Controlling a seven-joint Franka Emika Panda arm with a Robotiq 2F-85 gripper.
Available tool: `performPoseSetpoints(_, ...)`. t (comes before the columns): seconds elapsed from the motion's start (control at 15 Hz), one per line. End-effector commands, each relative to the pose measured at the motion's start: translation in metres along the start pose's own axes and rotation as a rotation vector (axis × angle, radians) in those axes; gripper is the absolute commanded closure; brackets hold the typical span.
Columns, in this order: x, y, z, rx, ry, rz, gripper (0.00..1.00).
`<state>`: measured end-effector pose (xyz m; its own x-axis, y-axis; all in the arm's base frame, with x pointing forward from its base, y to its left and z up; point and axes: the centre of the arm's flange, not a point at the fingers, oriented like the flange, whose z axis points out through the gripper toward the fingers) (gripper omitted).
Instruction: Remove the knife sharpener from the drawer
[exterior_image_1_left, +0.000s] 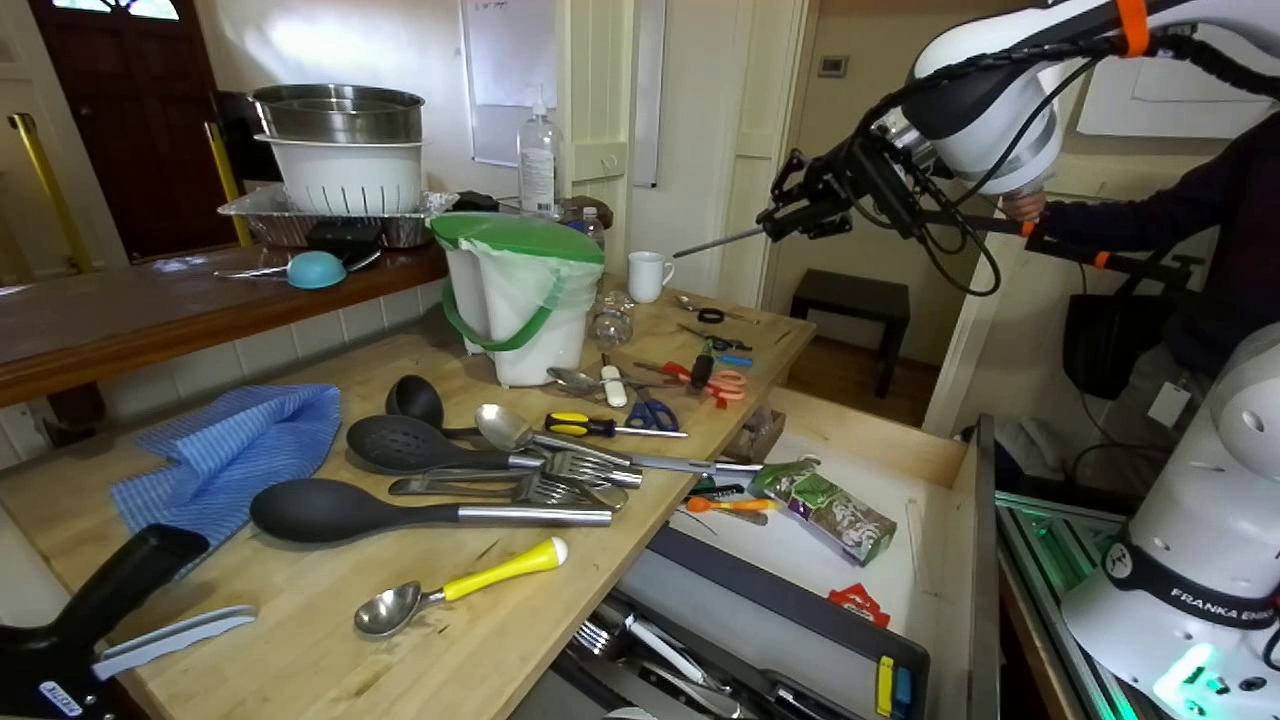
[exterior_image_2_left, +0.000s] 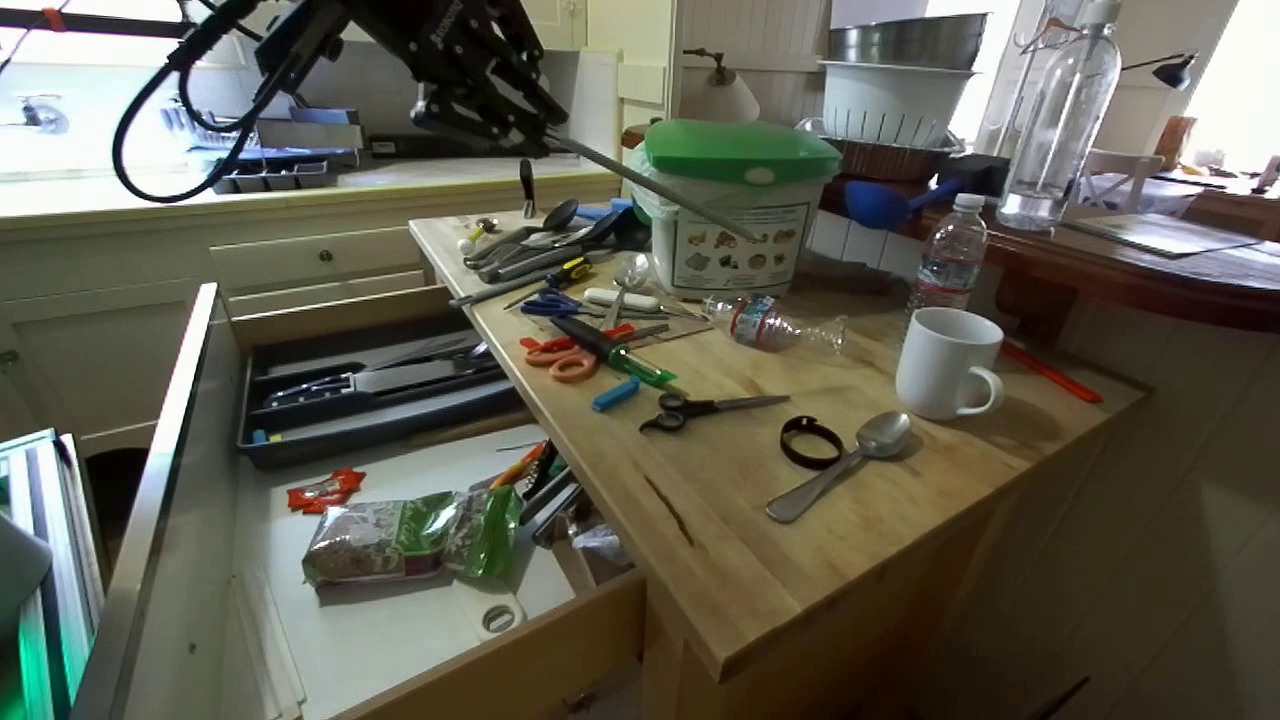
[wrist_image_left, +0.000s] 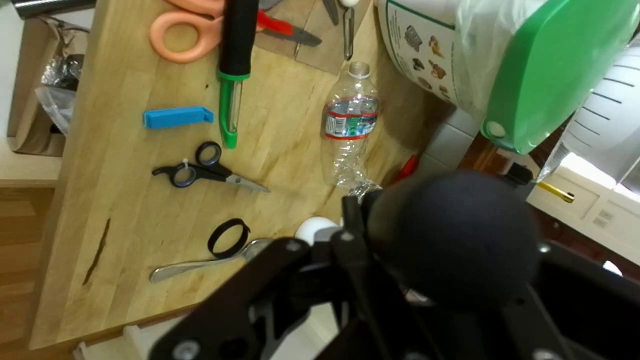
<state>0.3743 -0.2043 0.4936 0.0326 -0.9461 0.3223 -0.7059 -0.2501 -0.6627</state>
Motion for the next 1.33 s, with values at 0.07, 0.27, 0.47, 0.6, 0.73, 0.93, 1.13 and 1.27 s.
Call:
performPoseSetpoints(0.07, 0.028, -0.01, 0.04, -0.026, 0.061, -0.029, 0.9)
performPoseSetpoints(0.27, 0.033, -0.008, 0.06, -0.047, 0.024, -0.006, 0.9)
performPoseSetpoints(0.47, 0.028, 0.003, 0.056, -0.06, 0.013, -0.02, 0.65)
performPoseSetpoints(0.6, 0.032, 0.003, 0.059, -0.057, 0.0, -0.035, 0.9)
performPoseSetpoints(0.73, 0.038, 0.006, 0.072, -0.031, -0.047, -0.051, 0.9)
performPoseSetpoints(0.93, 0.053, 0.012, 0.089, 0.005, -0.089, -0.05, 0.9)
performPoseSetpoints(1.13, 0.072, 0.02, 0.104, -0.011, -0.097, -0.008, 0.9)
performPoseSetpoints(1.27, 0.084, 0.028, 0.118, -0.043, -0.093, 0.019, 0.9)
